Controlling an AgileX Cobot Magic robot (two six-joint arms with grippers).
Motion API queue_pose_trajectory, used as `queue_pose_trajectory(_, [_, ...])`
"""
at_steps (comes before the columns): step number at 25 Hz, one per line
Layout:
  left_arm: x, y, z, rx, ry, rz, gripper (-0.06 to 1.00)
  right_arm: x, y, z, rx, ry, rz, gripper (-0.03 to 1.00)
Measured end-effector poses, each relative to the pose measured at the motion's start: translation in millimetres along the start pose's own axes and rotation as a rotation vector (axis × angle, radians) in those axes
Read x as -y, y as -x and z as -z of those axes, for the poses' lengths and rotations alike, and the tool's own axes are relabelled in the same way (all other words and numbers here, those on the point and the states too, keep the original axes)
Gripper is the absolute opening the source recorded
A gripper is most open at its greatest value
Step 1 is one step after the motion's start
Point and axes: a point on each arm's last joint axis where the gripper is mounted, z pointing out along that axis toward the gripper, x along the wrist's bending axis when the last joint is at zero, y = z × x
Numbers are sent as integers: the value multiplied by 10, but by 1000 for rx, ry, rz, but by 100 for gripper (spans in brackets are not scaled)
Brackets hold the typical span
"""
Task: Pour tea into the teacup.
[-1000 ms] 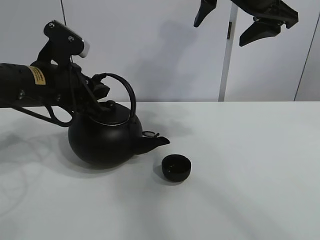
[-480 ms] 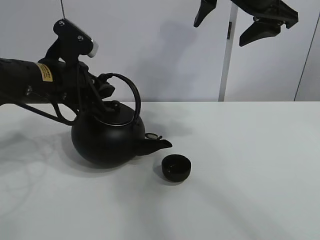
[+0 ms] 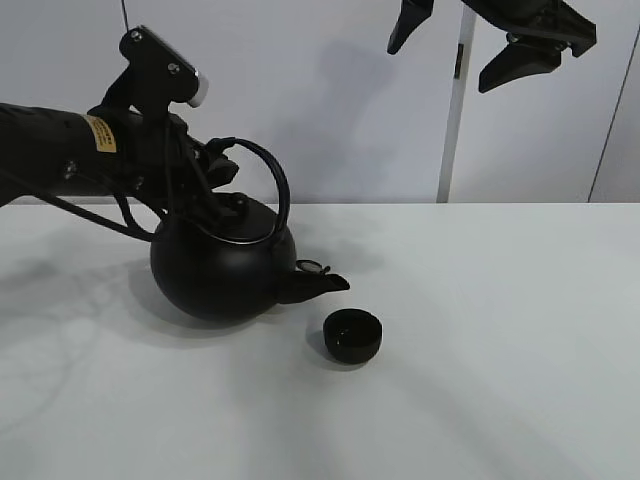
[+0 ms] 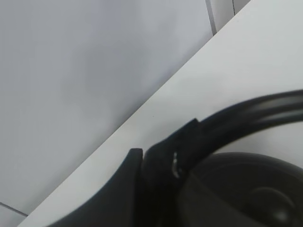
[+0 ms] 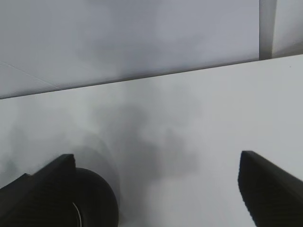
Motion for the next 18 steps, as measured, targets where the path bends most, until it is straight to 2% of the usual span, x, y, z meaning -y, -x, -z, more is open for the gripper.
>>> queue_pose_trajectory(18, [-44, 24, -32, 13, -15, -57, 9, 0, 0, 0, 0, 0, 0, 64])
